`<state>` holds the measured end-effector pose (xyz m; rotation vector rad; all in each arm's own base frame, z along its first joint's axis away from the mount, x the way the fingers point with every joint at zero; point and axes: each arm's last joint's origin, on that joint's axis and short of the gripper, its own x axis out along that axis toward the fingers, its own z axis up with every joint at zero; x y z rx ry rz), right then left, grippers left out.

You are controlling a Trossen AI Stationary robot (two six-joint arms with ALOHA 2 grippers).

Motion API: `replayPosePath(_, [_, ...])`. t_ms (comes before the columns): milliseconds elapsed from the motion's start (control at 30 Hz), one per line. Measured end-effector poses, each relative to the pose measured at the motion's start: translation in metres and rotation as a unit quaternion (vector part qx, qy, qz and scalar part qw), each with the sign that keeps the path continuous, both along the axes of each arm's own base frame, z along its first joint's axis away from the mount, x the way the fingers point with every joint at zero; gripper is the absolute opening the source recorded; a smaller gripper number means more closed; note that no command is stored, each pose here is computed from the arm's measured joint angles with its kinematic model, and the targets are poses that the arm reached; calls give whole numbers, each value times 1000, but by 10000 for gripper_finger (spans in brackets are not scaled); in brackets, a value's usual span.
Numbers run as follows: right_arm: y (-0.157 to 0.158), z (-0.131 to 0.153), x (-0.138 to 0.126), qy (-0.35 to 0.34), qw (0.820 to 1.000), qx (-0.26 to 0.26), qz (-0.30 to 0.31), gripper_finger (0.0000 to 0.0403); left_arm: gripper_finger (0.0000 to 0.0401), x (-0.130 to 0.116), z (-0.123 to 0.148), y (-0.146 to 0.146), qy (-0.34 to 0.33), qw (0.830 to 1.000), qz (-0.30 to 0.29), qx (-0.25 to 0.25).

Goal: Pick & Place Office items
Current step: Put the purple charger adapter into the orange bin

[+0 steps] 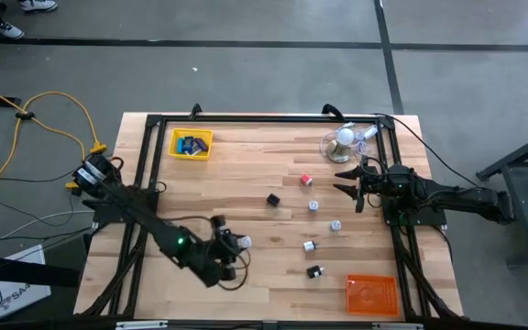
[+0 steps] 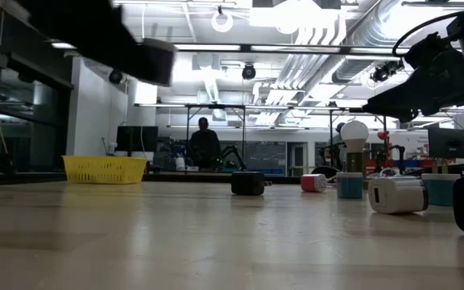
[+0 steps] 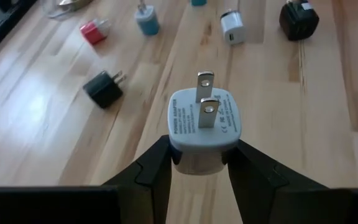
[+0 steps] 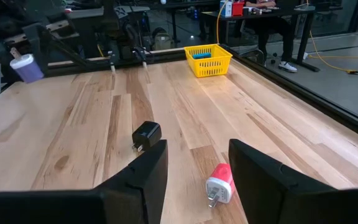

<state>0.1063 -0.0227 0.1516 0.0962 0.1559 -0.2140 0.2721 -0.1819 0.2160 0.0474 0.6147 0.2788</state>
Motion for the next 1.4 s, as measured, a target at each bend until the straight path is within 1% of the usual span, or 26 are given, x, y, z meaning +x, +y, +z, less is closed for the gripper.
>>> replayPosePath(267, [0,0,0,0,1000,0,0,158,125,32,8,31,-8,999,-47,-9])
replayPosePath(367, [0,0,0,0,1000,0,0,158,124,43,12,45,-20,997,-68,-4])
replayPosePath(467, [0,0,0,0,1000,0,0,158,124,53,15,60,-29,996,-85,5])
replayPosePath(600, [0,0,0,0,1000,0,0,158,124,64,18,83,-36,994,-101,-4])
replayPosePath(700, [0,0,0,0,1000,0,0,158,124,71,20,99,-44,992,-116,1])
replayPosePath(800, [0,0,0,0,1000,0,0,158,124,75,22,112,-52,990,-130,7])
replayPosePath(1033, [0,0,0,0,1000,0,0,158,124,80,23,137,-52,989,-140,-2])
replayPosePath(1200, [0,0,0,0,1000,0,0,158,124,81,23,145,-54,989,-139,7])
replayPosePath(1400, [0,0,0,0,1000,0,0,158,124,82,24,147,-54,989,-140,13])
